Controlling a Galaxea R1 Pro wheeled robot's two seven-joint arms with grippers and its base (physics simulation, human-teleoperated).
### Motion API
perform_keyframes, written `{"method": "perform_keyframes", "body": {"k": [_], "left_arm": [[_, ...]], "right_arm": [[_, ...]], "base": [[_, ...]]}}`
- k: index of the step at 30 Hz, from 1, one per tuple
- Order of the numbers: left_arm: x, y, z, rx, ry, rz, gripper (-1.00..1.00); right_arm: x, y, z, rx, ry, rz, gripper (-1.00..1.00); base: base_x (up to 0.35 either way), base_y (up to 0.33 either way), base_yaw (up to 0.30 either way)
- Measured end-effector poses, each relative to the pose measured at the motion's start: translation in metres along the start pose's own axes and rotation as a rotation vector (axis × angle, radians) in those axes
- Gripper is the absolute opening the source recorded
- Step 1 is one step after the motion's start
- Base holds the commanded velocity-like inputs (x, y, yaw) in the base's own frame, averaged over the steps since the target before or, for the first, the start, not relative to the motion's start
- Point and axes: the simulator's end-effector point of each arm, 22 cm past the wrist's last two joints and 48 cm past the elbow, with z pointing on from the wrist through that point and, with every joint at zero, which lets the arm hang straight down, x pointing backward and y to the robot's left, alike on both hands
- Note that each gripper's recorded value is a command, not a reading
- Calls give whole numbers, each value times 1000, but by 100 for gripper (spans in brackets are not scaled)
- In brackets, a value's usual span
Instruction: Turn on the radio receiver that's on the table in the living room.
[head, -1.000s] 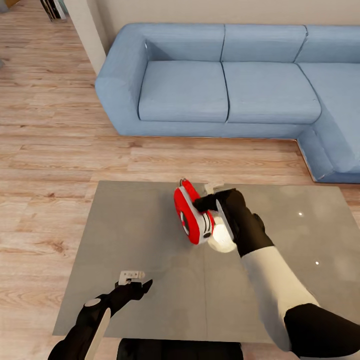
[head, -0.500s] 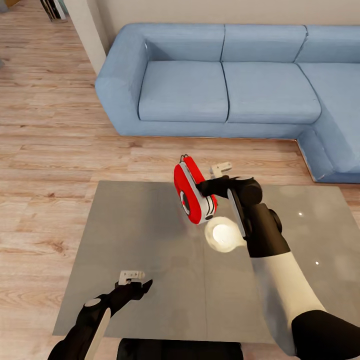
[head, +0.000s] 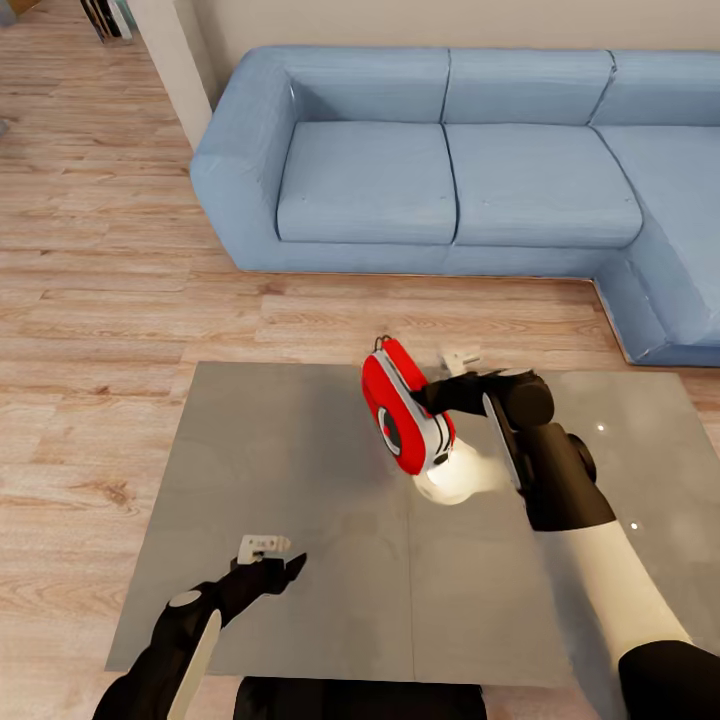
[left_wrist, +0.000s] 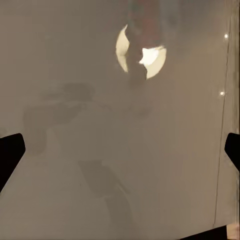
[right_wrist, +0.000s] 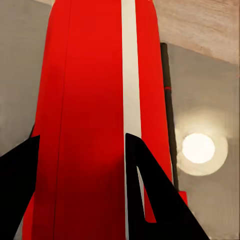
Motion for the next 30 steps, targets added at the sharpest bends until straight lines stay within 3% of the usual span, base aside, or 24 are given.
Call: {"method": "perform_keyframes", "body": {"k": [4, 5, 8, 11, 19, 30], "left_arm": [[-11, -13, -2, 29, -13, -27, 100], [-17, -29, -2, 64, -22, -67, 100], [-19, -50, -1, 103, -16, -105, 100], [-26, -68, -1, 132, -24, -126, 100], [-46, -90, -11, 170, -28, -138, 100], [-51, -93, -15, 177, -31, -138, 100]], "right_arm": [[34, -1, -2, -4, 37, -5, -100], [41, 1, -6, -18, 38, -13, -100], [44, 16, -9, -81, 35, -13, -100], [46, 18, -10, -88, 38, -29, -100], [61, 28, -9, -111, 60, -28, -100], [60, 29, -12, -114, 52, -29, -100]], "base": [[0, 0, 0], [0, 0, 0], [0, 0, 0], [0, 0, 0], [0, 0, 0], [0, 0, 0]]}}
